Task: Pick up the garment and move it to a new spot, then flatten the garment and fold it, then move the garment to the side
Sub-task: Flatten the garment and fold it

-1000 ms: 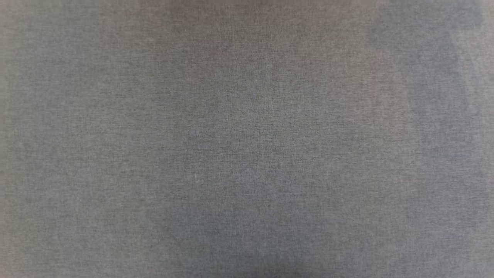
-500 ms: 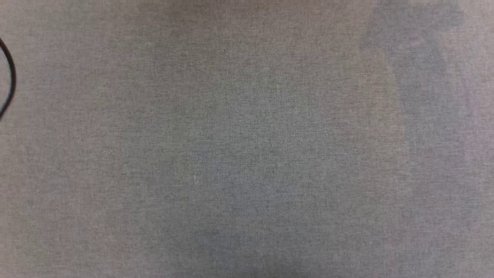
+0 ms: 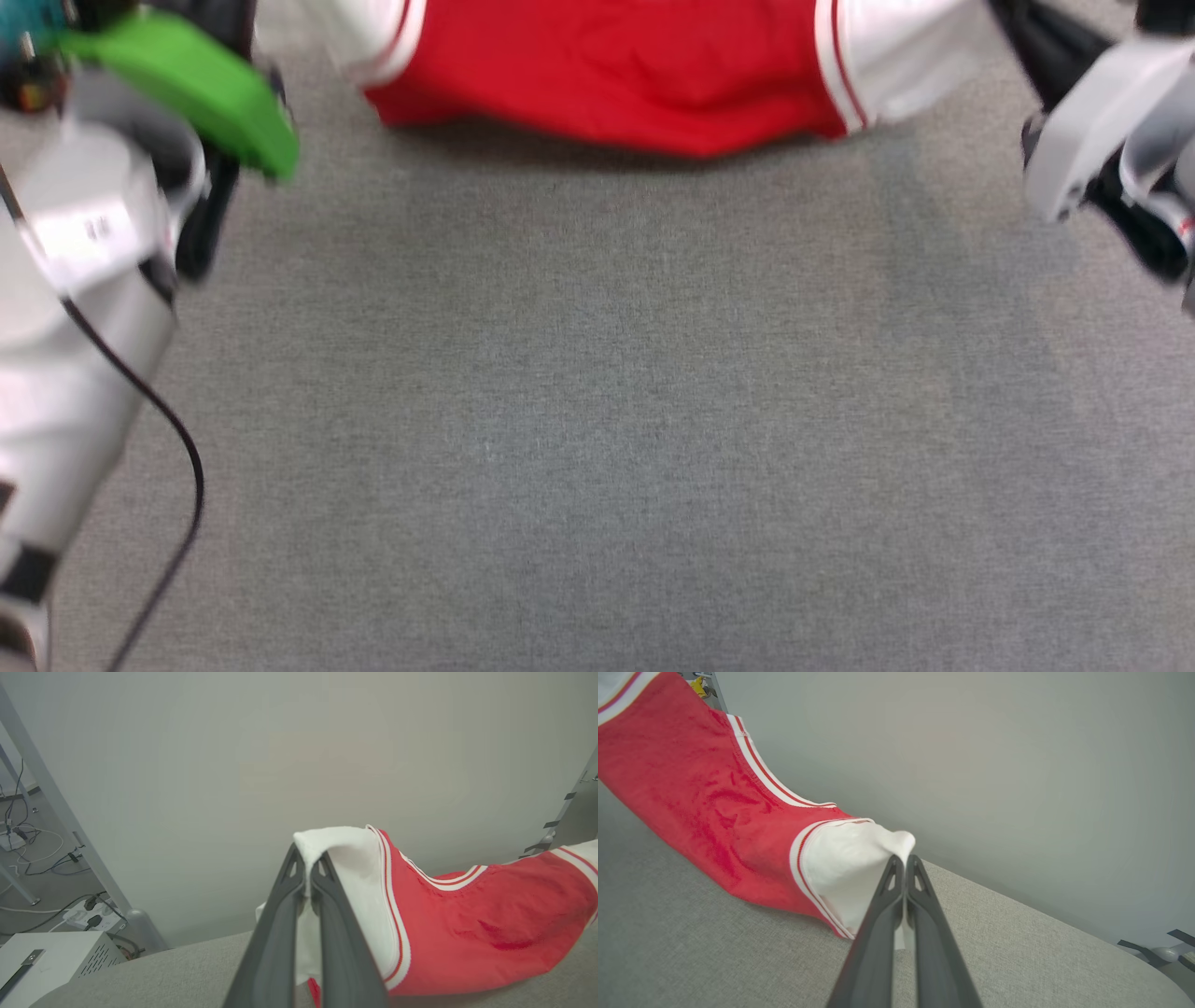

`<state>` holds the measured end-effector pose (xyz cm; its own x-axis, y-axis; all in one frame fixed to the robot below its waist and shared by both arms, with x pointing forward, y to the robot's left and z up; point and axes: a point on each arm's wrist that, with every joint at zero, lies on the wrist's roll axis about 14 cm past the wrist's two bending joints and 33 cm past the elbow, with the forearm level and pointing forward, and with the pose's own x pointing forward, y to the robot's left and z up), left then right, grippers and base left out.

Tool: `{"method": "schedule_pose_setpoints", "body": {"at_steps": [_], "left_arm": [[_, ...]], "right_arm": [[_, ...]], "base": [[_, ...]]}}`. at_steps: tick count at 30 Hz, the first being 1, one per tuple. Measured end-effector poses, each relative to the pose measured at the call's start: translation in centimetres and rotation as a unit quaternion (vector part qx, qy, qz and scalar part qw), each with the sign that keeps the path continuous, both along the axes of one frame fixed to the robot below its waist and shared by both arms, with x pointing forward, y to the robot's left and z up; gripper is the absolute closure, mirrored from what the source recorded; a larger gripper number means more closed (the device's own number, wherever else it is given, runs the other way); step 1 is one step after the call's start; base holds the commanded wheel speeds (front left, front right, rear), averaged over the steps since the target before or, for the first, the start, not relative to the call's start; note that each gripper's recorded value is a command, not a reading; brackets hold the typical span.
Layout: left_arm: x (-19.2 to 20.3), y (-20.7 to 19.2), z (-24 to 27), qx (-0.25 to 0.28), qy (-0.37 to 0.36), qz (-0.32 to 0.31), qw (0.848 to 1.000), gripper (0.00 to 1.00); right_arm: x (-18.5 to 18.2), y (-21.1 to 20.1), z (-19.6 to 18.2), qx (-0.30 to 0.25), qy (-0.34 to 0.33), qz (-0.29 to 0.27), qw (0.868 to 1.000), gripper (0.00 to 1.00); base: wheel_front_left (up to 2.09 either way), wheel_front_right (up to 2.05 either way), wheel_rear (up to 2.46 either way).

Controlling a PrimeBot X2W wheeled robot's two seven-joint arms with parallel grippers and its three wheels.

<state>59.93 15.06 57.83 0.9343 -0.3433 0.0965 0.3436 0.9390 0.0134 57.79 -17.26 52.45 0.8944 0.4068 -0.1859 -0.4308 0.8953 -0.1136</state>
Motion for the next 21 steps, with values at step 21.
{"method": "schedule_pose_setpoints", "body": {"at_steps": [21], "left_arm": [[-21.6,6.4,-14.6,-0.042,0.194,0.105,0.975,1.0]], "right_arm": [[-18.8,-5.6,-9.1,0.02,0.144,-0.033,0.989,1.0]], "base": [[0.0,0.0,0.0]]}}
